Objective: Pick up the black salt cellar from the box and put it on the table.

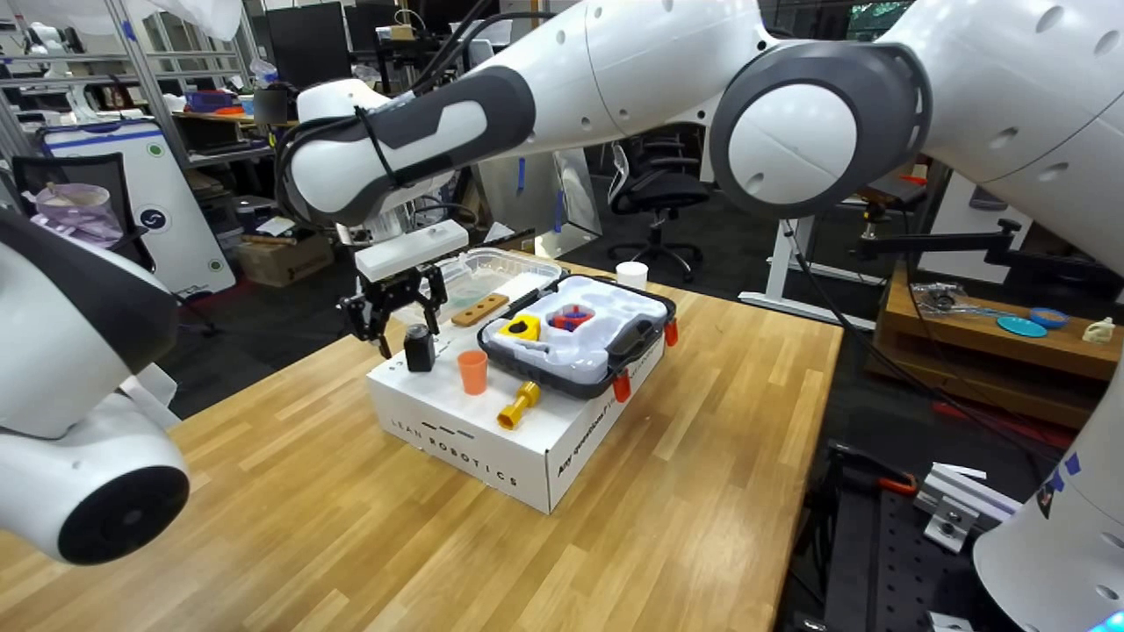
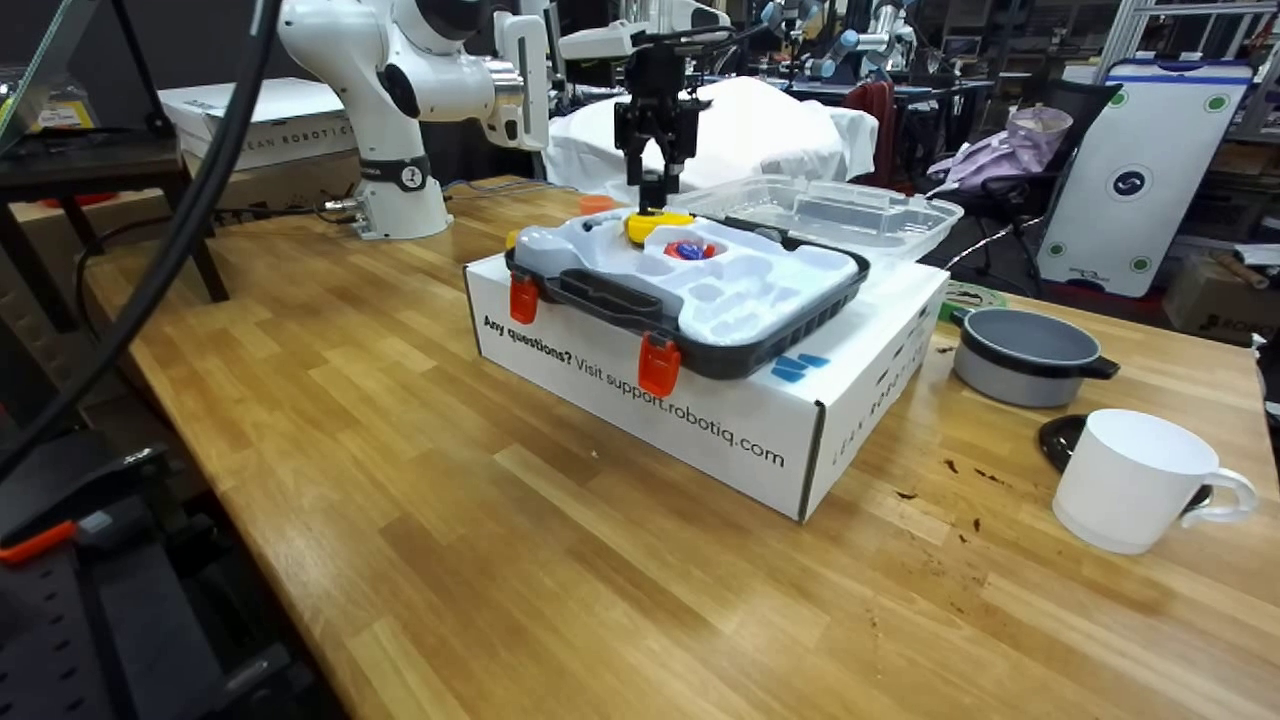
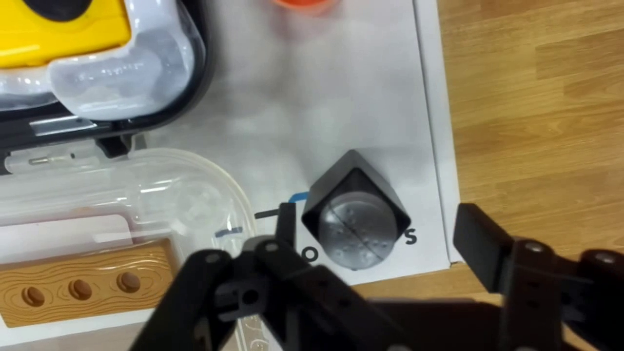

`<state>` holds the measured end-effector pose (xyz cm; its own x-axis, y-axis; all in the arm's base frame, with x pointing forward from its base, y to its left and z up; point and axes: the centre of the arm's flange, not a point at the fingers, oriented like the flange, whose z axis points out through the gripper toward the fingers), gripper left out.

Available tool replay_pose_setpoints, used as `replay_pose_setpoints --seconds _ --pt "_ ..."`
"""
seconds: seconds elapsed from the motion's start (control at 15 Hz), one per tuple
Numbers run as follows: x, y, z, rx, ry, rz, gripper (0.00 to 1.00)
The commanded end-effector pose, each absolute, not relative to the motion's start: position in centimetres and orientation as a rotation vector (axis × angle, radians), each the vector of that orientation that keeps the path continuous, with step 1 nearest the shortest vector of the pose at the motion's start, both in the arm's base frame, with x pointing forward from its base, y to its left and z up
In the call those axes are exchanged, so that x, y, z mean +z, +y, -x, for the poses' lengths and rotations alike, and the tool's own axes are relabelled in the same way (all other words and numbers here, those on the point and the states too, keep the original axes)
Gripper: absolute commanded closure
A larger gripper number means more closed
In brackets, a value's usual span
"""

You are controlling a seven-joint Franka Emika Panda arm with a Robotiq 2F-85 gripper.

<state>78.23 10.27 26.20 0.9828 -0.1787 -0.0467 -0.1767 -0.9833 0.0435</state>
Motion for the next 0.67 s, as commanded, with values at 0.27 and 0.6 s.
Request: replay_pose_setpoints --seconds 0.27,0.6 --pt "26.14 10.03 -78.91 -0.172 -0.318 -3.114 0.38" --pt "26.41 9.34 -78.81 -0.167 -0.332 -3.109 0.67"
